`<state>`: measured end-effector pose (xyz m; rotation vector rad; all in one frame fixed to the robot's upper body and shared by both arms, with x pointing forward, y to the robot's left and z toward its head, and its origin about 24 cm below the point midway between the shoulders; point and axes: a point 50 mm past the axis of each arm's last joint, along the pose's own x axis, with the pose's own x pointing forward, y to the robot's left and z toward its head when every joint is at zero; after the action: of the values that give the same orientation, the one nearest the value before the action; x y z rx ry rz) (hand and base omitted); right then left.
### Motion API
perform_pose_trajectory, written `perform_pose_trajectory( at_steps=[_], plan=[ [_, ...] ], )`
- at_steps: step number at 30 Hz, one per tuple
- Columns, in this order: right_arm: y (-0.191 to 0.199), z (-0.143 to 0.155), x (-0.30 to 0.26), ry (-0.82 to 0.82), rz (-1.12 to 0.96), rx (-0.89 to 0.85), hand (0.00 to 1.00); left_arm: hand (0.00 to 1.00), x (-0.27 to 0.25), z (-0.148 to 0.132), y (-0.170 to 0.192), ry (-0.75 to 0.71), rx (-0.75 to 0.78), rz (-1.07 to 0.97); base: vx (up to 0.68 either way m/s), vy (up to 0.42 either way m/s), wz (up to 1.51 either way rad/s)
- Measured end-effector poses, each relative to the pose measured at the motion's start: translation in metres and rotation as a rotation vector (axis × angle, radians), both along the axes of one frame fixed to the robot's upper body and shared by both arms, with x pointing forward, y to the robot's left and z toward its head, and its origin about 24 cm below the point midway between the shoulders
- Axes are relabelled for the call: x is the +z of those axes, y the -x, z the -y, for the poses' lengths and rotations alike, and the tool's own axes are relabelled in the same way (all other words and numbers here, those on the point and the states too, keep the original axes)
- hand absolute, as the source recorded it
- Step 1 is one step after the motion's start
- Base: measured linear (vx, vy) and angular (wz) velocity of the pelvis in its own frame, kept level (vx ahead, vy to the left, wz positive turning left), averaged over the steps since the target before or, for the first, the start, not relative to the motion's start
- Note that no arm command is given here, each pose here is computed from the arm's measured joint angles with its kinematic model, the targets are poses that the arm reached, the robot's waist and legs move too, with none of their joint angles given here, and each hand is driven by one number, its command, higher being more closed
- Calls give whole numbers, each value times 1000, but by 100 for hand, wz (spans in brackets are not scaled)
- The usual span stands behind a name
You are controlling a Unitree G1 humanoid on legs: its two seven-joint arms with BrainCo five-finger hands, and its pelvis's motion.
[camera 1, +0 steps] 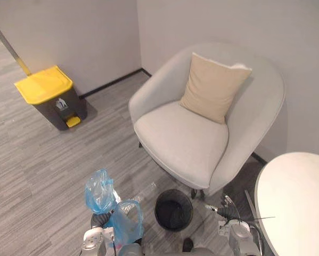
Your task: Gather rubbish on tea table into small bin, then transfer packed bag to large trash can.
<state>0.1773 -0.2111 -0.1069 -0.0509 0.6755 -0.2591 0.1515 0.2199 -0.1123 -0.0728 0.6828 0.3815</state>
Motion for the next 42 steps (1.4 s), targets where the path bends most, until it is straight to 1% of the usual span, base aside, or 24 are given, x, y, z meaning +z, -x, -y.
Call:
perform_pose_trajectory(
  at_steps=[4, 5, 6, 7, 8, 9, 10, 14, 17, 19, 23, 31, 37, 40, 42],
  plan=[
    [5, -15, -2, -38, 2, -2, 0, 100, 9, 5, -9, 8, 16, 61, -97, -138, 54],
    [-10, -17, 9, -33, 63, -11, 0, 100, 9, 12, -6, 26, 48, 68, -342, -510, 79],
    [-12, -17, 11, -33, 75, -20, 0, 100, 7, 19, -4, 44, 56, 62, -453, -559, 72],
    [-13, -14, 12, -30, 79, -32, 0, 100, 4, 30, -4, 69, 50, 52, -257, -181, 42],
    [-11, -13, 10, -28, 70, -37, 0, 100, 4, 34, -4, 80, 40, 51, -281, -213, 80],
    [-1, -11, 5, -22, 38, -48, 0, 100, 3, 40, -3, 87, 20, 47, -195, -175, 63],
    [-1, -11, 5, -20, 37, -50, 0, 100, 3, 40, 0, 87, 21, 43, -198, -196, 60],
    [-3, -11, 6, -2, 43, -65, 0, 100, 10, 45, -17, 93, -8, 86, -95, -38, 66],
    [0, -9, 5, -2, 34, -85, 0, 100, 10, 48, -18, 94, -24, 88, -54, 27, 83],
    [0, -9, 4, -7, 33, -95, 0, 100, 12, 51, -25, 88, -58, 100, -22, 96, 82],
    [2, -18, -10, -51, -42, -112, 0, 100, 2, 43, -22, 45, -121, 25, -3, 115, 65],
    [4, -19, -19, -66, -111, -128, 0, 100, -9, 28, -7, 3, -120, -65, -43, 78, 28],
    [4, -20, -20, -78, -121, -143, 0, 100, -10, 22, -1, -15, -115, -81, 129, 145, 44],
    [9, -30, -23, -103, -131, -137, 0, 100, -3, 22, -10, -21, -117, -36, 224, 140, 73],
    [13, -35, -25, -117, -141, -139, 0, 100, -3, 22, -10, -19, -112, -35, 252, 50, 46]
  ],
)
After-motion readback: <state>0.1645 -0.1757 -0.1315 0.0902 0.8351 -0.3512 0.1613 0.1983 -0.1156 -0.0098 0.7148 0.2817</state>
